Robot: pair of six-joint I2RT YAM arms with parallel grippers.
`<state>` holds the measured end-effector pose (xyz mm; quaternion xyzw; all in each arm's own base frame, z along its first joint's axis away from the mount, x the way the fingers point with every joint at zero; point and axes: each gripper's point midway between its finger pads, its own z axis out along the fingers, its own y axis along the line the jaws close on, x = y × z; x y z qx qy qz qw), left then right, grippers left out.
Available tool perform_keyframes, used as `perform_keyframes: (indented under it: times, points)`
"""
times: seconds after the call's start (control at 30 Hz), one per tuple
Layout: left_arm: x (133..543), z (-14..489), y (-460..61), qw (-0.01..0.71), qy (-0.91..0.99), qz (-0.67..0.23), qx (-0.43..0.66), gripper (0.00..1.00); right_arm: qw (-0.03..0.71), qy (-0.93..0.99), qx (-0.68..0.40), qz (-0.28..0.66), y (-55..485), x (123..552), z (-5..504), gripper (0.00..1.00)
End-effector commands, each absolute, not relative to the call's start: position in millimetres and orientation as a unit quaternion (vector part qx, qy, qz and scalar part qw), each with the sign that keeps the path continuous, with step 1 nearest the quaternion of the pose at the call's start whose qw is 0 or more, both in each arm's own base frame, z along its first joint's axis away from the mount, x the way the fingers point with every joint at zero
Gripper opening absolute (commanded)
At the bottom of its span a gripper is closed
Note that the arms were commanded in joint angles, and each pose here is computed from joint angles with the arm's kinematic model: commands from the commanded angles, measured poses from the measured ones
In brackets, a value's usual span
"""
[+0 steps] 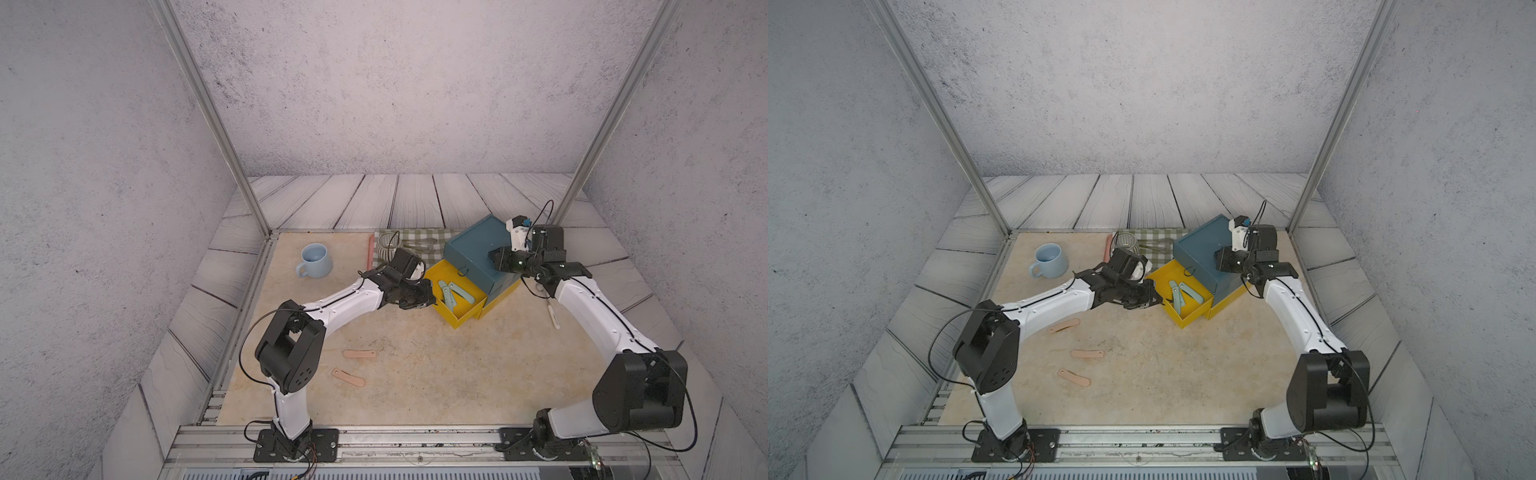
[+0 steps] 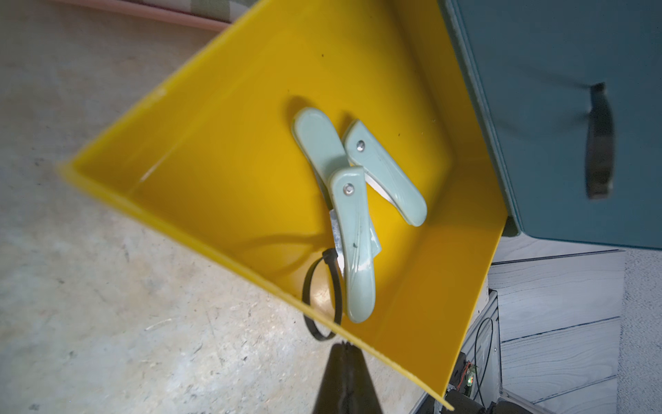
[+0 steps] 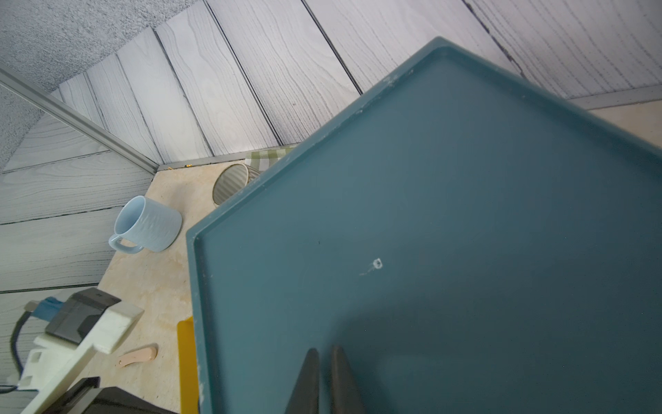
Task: Place the fruit knives into the drawer by color
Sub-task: Close the drawer in the storage box.
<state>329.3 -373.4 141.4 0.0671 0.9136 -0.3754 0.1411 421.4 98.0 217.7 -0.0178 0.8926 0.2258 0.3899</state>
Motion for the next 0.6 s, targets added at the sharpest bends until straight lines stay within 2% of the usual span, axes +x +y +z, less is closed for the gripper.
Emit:
perform_keyframes:
  times: [0.0,0.57]
  points:
    - [337.3,147.2,-382.3,0.145,0.908,-0.387,0.072,0.0,0.09,0.983,0.048,0.15,74.6,316.1,77.9,0.12]
    - [366.1,158.9,-419.3,0.143,0.891,-0.426,0.067,0.0,0.082,0.984,0.047,0.149,74.5,315.7,72.1,0.11]
